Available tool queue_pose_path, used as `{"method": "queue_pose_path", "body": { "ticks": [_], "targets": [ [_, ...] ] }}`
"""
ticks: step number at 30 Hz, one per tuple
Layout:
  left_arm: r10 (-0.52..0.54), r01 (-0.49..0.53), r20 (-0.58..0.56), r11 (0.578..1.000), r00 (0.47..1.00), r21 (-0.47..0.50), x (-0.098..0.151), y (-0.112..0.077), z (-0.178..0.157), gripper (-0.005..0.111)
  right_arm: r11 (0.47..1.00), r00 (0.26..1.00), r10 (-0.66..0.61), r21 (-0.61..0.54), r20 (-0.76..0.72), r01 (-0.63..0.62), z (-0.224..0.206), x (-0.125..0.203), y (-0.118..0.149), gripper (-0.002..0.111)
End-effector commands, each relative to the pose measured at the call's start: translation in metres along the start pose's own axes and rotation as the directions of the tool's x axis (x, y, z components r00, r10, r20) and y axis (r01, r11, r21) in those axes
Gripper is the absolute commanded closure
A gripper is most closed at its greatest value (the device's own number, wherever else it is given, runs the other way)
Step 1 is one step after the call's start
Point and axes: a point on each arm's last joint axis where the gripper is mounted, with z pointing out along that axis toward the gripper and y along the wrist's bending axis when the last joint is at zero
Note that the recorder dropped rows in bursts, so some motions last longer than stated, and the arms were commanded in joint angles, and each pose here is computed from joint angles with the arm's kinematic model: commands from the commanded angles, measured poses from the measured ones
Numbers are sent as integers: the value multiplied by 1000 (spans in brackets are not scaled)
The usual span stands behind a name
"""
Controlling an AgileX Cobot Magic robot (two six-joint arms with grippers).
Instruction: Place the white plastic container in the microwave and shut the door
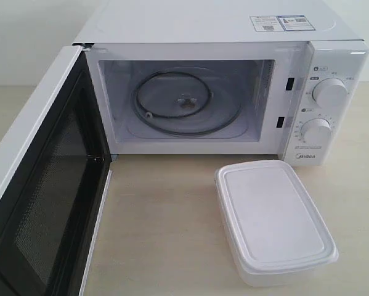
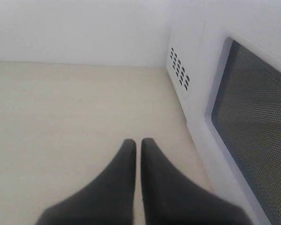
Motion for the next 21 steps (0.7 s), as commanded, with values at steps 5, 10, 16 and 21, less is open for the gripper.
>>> {"method": "queue_pose_path", "body": {
  "ticks": [5, 10, 16, 21],
  "targets": [
    [-4, 4, 1, 1000, 1000, -1, 1, 0, 0, 102, 1000, 1000, -3, 0, 19, 3, 0, -2, 0, 109],
    [-4, 4, 1, 1000, 1000, -1, 1, 0, 0, 102, 1000, 999, -3, 0, 42, 3, -1, -4, 0, 109],
    [-4, 4, 1, 1000, 1000, -1, 1, 0, 0, 102, 1000, 962, -3, 0, 274, 3, -4, -25, 0, 109],
    [-4, 4, 1, 1000, 1000, -1, 1, 0, 0, 102, 1000, 899, -3, 0, 438, 3, -10, -40, 0, 109]
  ]
}}
